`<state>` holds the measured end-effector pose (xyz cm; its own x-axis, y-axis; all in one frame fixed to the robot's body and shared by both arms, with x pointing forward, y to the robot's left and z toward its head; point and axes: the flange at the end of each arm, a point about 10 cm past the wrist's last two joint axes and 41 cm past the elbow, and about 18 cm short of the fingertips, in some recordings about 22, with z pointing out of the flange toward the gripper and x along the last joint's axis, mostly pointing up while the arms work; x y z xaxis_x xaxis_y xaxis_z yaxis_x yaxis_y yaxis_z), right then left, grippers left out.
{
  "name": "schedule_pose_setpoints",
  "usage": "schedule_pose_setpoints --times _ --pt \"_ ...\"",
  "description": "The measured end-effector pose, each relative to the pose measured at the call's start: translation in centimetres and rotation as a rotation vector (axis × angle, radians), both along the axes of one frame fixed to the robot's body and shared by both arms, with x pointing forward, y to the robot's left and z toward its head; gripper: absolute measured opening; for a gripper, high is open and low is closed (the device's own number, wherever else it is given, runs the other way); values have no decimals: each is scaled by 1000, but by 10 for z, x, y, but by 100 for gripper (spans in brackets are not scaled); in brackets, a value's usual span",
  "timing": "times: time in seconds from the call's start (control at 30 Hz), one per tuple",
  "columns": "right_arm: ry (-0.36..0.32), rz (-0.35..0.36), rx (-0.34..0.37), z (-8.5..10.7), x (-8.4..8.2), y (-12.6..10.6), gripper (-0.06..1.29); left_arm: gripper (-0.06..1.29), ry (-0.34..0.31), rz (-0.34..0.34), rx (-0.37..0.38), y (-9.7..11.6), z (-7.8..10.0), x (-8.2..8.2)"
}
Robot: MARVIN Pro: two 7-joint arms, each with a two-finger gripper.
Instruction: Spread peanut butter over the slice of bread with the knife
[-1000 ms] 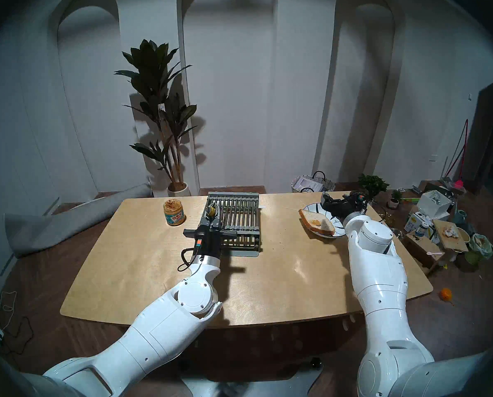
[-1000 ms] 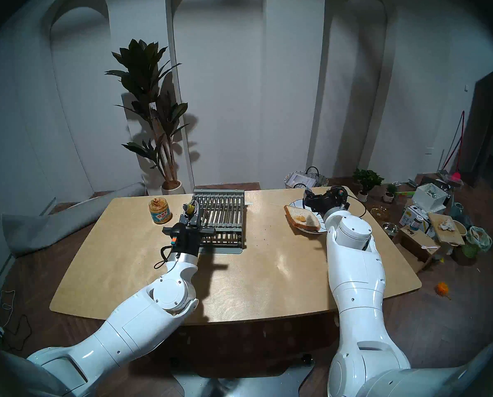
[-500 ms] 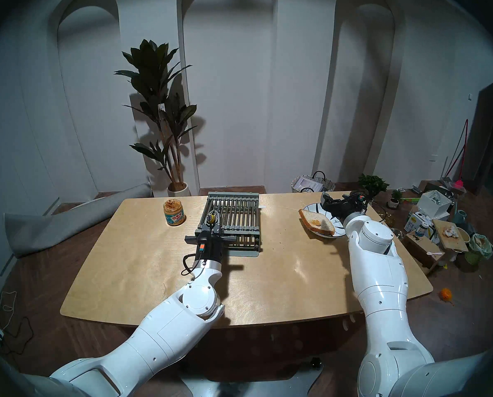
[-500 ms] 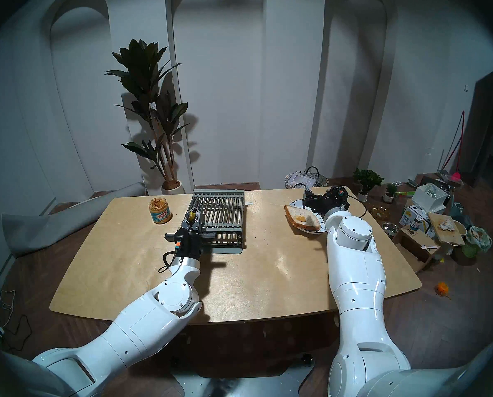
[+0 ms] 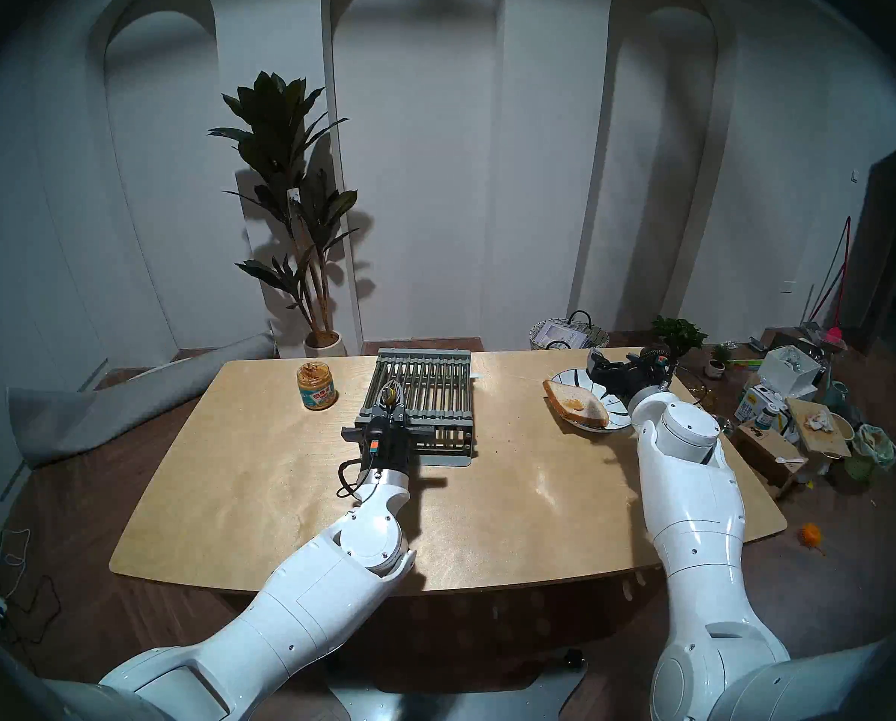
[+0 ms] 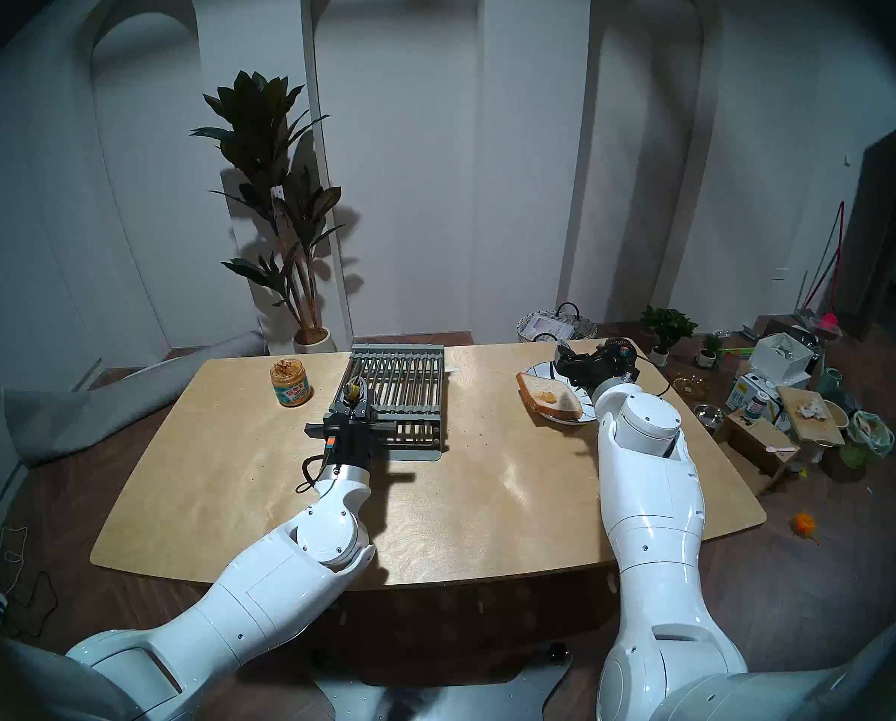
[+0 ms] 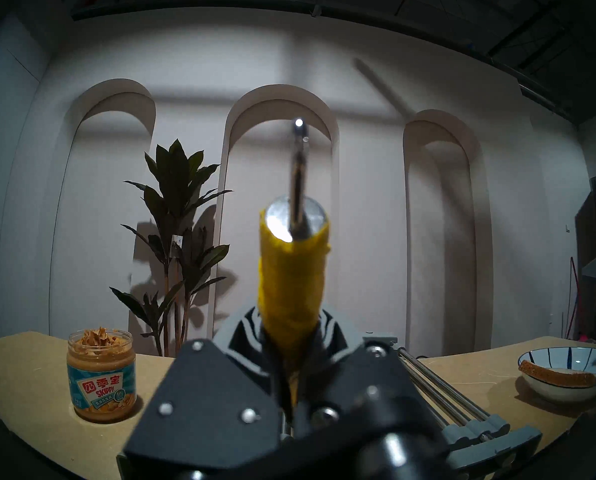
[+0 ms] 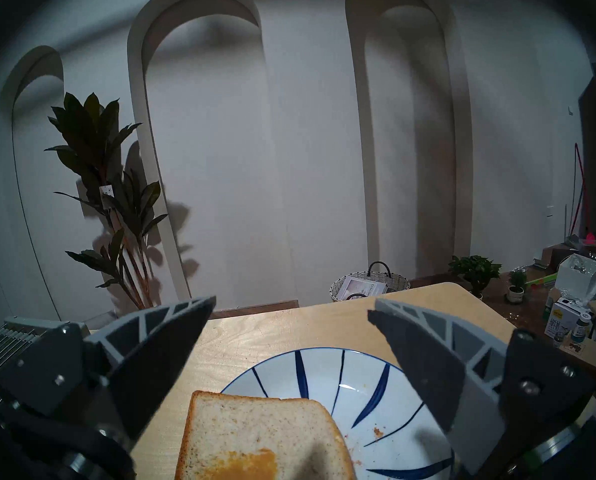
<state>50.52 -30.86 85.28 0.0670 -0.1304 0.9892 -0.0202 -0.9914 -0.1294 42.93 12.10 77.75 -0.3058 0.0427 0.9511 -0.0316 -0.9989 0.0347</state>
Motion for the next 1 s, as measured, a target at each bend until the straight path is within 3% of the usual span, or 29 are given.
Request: schedule_pose_setpoints --times 0.23,0.3,0.53,0.63,0.7,0.8,1.0 --pt "2 -8 3 -1 -1 -4 120 2 32 -1 6 -2 -5 2" --pt "3 -10 3 -2 -1 -4 120 12 37 0 6 -2 -5 2" --pt "8 -8 4 -4 -2 -6 120 20 45 1 1 -3 -6 3" --pt "11 -7 5 -6 -2 -6 120 44 43 2 1 -3 -5 3" --pt "12 -6 5 -6 -2 -7 120 71 42 2 3 -3 -5 3" --pt "14 -5 5 -7 -2 -7 120 123 35 3 6 -3 -3 4" --pt "14 -5 5 -7 -2 -7 120 123 12 11 -4 -3 5 3"
